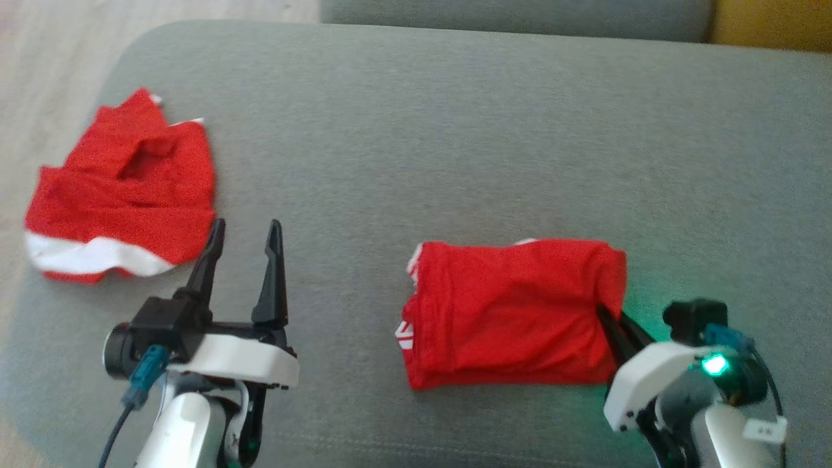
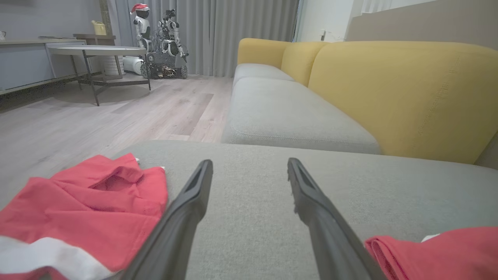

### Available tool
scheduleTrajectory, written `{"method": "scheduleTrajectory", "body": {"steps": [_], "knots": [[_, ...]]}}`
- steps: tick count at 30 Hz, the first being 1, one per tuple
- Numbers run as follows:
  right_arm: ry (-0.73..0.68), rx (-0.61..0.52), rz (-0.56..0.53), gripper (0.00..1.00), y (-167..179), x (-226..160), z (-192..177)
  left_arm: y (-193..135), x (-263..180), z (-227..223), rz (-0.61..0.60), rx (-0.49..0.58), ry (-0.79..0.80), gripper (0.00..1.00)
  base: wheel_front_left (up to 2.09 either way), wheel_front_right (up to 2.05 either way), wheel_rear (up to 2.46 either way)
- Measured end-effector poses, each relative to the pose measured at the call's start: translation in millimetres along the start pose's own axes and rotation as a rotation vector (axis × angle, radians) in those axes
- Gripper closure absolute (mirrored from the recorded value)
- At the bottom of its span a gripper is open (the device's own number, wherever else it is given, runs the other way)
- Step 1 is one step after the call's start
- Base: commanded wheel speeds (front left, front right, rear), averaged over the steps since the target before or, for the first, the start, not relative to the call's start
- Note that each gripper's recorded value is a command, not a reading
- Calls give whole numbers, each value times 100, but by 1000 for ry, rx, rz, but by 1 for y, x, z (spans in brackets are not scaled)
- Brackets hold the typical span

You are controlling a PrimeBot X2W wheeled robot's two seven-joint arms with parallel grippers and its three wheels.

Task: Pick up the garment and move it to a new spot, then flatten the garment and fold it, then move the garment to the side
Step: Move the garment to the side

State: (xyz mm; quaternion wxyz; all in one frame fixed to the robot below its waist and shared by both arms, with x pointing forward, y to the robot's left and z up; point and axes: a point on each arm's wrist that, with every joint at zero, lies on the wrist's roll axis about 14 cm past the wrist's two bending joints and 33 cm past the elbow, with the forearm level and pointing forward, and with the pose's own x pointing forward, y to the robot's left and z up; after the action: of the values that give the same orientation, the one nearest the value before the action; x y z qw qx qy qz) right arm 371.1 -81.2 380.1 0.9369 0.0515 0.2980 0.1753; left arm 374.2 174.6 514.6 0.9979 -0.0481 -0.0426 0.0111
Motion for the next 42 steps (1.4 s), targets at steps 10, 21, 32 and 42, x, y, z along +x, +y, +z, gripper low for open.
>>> {"method": "scheduleTrajectory", "body": {"steps": [10, 21, 32, 42], "knots": [[-139, -25, -122, 100, -52, -16, 46, -59, 30, -12, -177, -37, 10, 0, 0, 0, 0], [-274, 16, -441, 100, -183, -45, 91, -132, 78, -29, -399, -80, 0, 0, 0, 0, 0], [-319, 54, -730, 100, -292, -83, 102, -174, 106, -74, -538, -107, 62, 0, 0, 0, 0], [-283, 39, -852, 100, -335, -89, 93, -195, 118, -102, -603, -139, 92, 0, 0, 0, 0]]}}
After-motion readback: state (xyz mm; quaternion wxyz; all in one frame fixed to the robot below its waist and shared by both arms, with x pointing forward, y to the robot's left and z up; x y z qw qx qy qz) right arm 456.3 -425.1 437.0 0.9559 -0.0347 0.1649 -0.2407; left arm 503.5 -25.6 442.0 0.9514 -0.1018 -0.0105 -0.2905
